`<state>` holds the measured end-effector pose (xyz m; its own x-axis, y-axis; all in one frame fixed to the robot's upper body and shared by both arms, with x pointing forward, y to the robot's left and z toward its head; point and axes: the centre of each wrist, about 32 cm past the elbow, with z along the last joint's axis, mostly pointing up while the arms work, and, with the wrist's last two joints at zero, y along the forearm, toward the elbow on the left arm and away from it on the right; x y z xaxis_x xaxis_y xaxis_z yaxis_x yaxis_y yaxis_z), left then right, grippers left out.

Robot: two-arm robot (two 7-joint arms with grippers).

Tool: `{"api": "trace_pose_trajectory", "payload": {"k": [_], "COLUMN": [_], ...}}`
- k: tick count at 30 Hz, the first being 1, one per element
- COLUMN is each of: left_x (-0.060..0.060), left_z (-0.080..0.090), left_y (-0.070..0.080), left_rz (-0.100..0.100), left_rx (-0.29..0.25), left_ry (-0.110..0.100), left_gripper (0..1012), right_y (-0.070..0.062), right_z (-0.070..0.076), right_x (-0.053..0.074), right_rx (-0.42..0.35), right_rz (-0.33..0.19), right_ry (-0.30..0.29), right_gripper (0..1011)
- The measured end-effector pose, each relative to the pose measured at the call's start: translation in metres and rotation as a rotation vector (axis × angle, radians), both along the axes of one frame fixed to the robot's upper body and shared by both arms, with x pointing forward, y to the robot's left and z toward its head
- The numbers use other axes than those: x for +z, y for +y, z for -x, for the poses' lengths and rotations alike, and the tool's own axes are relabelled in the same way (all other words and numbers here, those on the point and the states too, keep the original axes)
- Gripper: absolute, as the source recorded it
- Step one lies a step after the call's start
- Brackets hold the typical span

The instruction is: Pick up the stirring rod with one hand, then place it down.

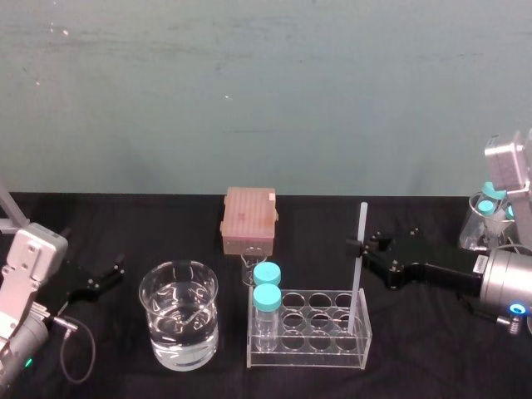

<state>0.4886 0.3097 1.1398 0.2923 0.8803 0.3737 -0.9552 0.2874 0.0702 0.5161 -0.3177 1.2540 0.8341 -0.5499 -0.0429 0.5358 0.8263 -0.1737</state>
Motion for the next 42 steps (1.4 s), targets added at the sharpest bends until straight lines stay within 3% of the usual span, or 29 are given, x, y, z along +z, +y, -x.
{"api": "trace_pose_trajectory", "payload": {"k": [9,22,42], "left_x": [0.000,0.000,0.000], "left_z": [0.000,0.000,0.000], "left_y": [0.000,0.000,0.000], "left_rz": [0.000,0.000,0.000], "left_rx": [0.000,0.000,0.000], "left_ry": [0.000,0.000,0.000], "left_gripper": [1005,1005,1005], "right_y": [0.004,0.006,0.005], "right_z": [-0.004,-0.006,-0.006], "right_x": [-0.016,-0.028,-0.031], "right_rx": [0.005,0.004,0.000], "right_rz": [0.010,0.027,0.030], "right_ry": [0.011,0.023,0.035], "right_gripper": [72,72,77]}}
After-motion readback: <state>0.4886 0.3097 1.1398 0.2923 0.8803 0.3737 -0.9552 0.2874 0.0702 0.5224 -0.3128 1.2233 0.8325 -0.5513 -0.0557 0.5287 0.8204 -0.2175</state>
